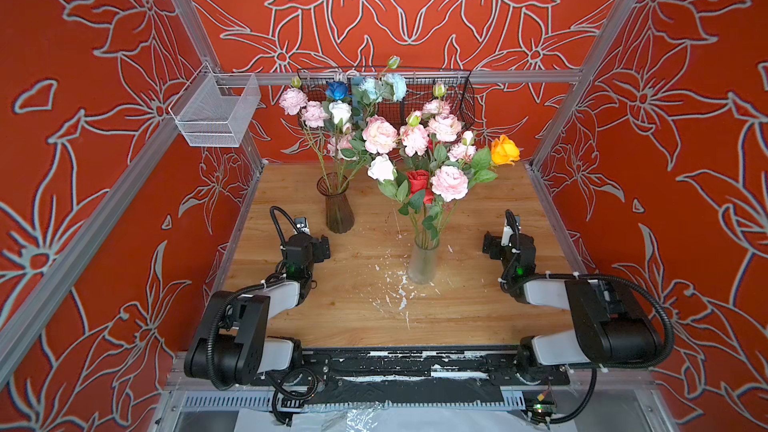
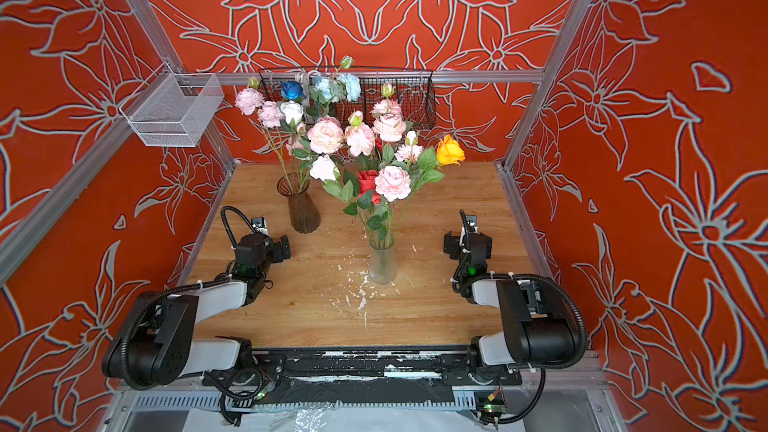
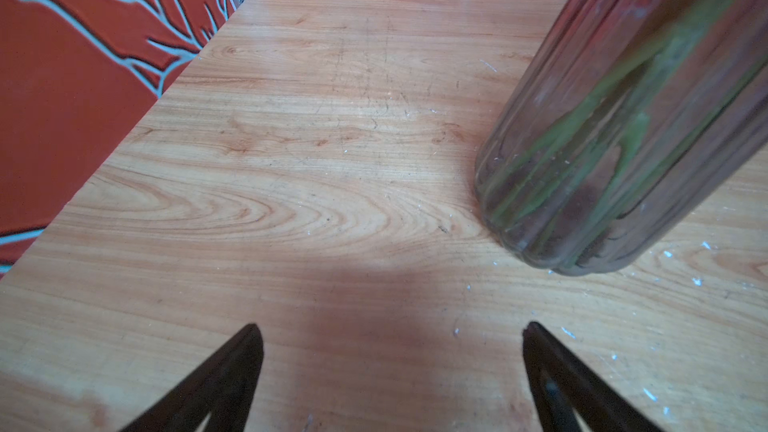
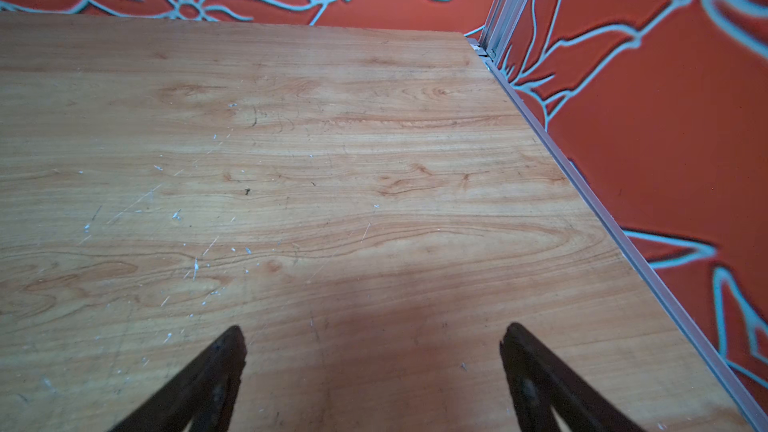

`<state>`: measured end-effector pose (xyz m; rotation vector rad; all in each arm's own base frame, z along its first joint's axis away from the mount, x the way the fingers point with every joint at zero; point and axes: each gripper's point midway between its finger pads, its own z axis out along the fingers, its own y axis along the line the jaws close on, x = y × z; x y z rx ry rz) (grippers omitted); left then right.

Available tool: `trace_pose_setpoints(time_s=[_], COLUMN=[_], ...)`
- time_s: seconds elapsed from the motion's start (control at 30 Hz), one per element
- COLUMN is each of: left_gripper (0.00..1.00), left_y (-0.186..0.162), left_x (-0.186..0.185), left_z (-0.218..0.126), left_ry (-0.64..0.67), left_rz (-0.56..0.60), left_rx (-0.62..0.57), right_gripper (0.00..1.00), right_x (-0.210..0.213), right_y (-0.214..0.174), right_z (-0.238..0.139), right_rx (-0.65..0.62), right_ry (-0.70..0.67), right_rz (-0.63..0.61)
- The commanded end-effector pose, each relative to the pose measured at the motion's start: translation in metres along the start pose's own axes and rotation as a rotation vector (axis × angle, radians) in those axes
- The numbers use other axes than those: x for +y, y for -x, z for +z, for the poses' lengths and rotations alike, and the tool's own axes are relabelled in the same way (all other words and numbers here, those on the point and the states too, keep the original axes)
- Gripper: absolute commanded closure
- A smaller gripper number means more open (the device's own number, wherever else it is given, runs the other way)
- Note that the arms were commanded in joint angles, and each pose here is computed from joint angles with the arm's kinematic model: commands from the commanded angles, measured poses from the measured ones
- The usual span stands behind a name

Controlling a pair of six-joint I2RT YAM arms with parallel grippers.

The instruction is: Arrange the flowers into the vase

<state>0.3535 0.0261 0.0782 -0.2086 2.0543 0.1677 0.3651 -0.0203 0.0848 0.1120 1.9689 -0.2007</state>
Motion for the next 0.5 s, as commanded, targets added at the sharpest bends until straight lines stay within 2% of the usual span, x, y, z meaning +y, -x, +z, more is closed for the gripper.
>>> trace_pose_setpoints(time_s=[0.0, 0.47], left_gripper=[0.03, 0.03], left_y=[0.0115, 0.0109], left_x=[-0.0005, -0.0007], left_z=[0.0018, 0.0053], left_ry=[-0.002, -0.055], left_rz=[-0.007, -0.031], left_rx=[-0.031, -0.004], right_gripper=[0.03, 0.02], right_x=[-0.0025, -0.0025], right_y=[0.0109, 0.0106], right_z=[-0.0012, -0.0012], right_rx=[-0.034, -0.033], right_ry=[-0.017, -0.018], right_rz=[0.010, 0.009])
